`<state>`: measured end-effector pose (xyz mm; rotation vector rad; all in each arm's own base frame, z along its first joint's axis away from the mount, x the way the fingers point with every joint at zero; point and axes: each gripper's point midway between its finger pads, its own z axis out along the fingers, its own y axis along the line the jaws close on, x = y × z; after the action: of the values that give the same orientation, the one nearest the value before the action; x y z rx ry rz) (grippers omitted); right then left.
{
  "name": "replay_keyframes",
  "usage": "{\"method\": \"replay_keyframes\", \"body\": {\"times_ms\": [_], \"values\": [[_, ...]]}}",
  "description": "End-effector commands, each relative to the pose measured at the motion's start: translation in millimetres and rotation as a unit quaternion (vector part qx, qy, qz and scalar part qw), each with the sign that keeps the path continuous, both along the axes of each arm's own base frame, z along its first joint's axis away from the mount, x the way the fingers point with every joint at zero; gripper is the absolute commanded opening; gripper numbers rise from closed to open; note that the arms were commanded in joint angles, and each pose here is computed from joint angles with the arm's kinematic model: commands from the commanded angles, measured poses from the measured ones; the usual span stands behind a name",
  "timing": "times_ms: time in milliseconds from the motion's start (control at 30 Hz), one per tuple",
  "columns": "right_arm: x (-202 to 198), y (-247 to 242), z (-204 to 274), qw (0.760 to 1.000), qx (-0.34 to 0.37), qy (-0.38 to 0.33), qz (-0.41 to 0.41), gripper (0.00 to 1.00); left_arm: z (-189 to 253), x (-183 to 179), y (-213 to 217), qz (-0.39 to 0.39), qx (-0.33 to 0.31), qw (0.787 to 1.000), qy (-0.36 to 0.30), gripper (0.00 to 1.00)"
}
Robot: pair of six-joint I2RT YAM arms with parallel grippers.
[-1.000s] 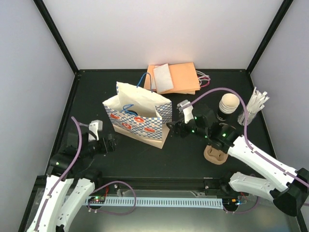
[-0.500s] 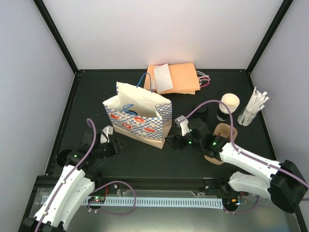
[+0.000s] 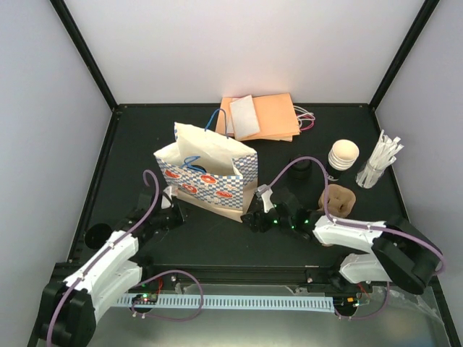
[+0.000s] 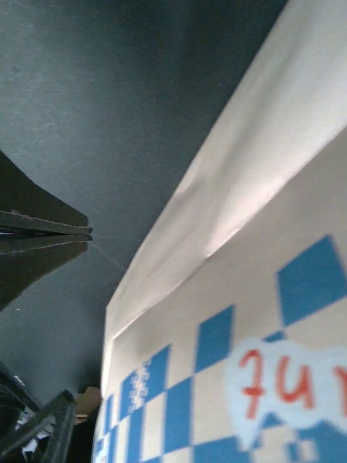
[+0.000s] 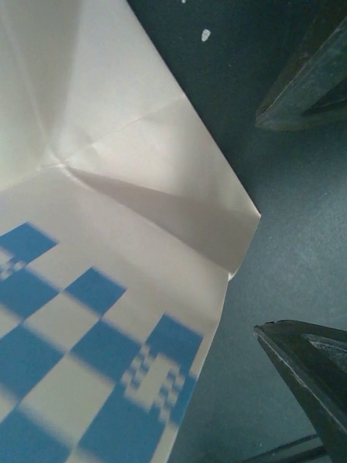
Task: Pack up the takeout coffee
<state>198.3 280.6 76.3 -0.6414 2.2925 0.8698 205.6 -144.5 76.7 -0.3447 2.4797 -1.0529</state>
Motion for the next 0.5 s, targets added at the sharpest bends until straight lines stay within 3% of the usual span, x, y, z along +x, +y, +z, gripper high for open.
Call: {"method": "replay_keyframes", "body": {"times_ms": [0,467], "values": [[7.8,11.7,1.3,0.999,0.042,-0.005,-0.018,0.74,6.8,23.0,-2.4,0.019,-0.008,0.999,-0.039,0.02],[23.9,23.4,-33.4,0.999,0.013,0.022,-0.036,0.73,-28.9,41.2,-0.5,0.065,-0.034,0.997,-0.013,0.01]]}}
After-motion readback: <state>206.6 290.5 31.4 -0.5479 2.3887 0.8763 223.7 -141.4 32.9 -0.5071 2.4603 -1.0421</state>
